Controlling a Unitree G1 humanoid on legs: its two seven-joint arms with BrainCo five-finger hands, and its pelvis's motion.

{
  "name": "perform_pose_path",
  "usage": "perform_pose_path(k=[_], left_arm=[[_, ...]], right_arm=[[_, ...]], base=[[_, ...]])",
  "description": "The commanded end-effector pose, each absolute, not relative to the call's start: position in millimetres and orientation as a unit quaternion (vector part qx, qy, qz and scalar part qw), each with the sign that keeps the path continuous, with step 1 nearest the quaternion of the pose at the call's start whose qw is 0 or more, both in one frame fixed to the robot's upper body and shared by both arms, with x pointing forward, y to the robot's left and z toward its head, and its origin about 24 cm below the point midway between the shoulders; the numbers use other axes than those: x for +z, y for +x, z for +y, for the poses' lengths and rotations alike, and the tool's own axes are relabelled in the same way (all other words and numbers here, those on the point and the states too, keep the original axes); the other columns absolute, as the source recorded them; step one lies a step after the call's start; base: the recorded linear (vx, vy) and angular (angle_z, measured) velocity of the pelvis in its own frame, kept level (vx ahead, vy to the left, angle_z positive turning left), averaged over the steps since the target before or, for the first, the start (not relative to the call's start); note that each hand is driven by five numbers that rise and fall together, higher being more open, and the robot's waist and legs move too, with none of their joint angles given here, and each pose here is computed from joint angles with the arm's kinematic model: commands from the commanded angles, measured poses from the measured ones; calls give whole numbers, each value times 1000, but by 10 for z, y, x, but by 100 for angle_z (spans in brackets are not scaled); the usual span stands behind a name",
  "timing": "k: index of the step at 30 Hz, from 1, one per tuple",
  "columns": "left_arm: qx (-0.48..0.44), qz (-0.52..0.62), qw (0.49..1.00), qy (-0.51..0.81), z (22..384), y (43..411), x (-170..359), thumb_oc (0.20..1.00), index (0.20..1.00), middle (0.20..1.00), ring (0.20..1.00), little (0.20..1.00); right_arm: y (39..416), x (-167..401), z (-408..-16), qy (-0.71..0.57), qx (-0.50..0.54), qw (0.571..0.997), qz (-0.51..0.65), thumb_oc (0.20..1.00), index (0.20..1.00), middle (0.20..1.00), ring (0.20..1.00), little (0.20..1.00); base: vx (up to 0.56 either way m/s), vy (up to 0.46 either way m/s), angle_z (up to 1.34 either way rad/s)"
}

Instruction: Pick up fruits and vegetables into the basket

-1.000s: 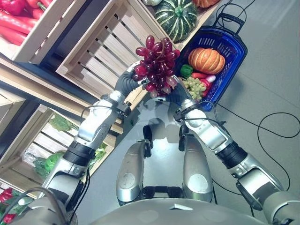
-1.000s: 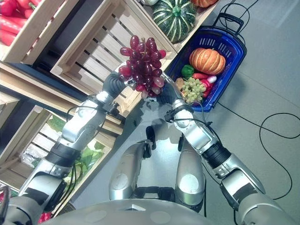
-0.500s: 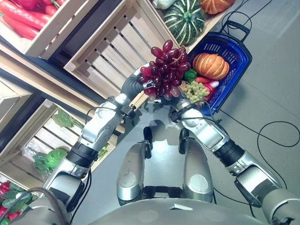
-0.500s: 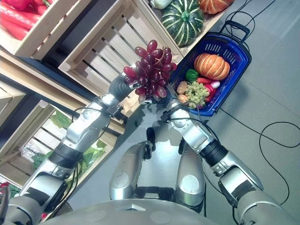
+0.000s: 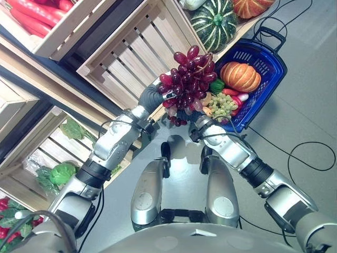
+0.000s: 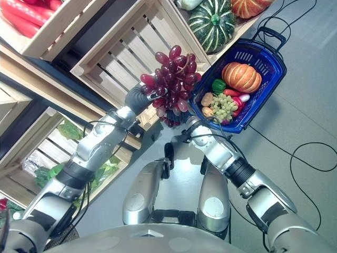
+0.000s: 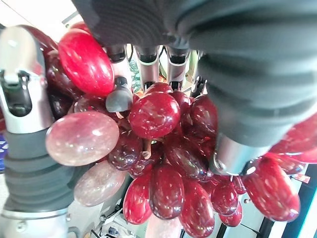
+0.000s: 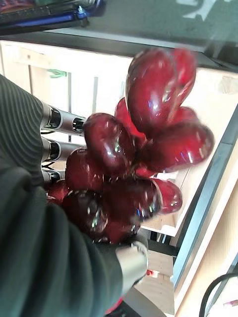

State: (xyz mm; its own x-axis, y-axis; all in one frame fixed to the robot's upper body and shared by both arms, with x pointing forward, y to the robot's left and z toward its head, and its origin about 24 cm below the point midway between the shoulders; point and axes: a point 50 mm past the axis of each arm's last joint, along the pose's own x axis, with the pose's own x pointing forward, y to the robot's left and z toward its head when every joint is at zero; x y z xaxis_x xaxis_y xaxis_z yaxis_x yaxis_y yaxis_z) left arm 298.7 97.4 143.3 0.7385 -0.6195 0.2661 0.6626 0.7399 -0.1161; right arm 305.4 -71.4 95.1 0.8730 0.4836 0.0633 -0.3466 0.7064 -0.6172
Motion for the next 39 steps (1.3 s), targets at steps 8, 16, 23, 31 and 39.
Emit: perform_pose_path(k=[8, 16, 23, 31, 39], left_arm=[[-454, -155, 867, -135, 593, 2702, 1606, 200, 200, 200, 200, 200], [-466, -192, 863, -22, 587, 2669, 1631, 1000, 1000, 1000, 1000, 1000], [-318, -370, 851, 193, 942, 2680, 2110, 1000, 1000, 1000, 1000, 1000], [-247, -441, 842, 189, 1347, 2526, 2269, 1000, 1000, 1000, 1000, 1000], [-284, -378, 873, 120, 1453, 2516, 2040, 1000, 1000, 1000, 1000, 1000]], right_arm=[[2932, 1484, -350, -177, 272, 913, -247, 200, 200, 200, 200, 200], [2956, 1541, -555, -178, 233, 918, -266, 200, 200, 200, 200, 200], [2998, 1744, -994, -174, 154, 926, -298, 200, 200, 200, 200, 200], [2913, 1941, -1570, -153, 60, 925, -341, 200, 200, 200, 200, 200], [2925, 2031, -2038, -141, -16, 928, -345, 200, 200, 200, 200, 200]], base=[[0, 0, 0], [0, 0, 0], [10, -10, 0], [6, -63, 2], [-9, -88, 6]])
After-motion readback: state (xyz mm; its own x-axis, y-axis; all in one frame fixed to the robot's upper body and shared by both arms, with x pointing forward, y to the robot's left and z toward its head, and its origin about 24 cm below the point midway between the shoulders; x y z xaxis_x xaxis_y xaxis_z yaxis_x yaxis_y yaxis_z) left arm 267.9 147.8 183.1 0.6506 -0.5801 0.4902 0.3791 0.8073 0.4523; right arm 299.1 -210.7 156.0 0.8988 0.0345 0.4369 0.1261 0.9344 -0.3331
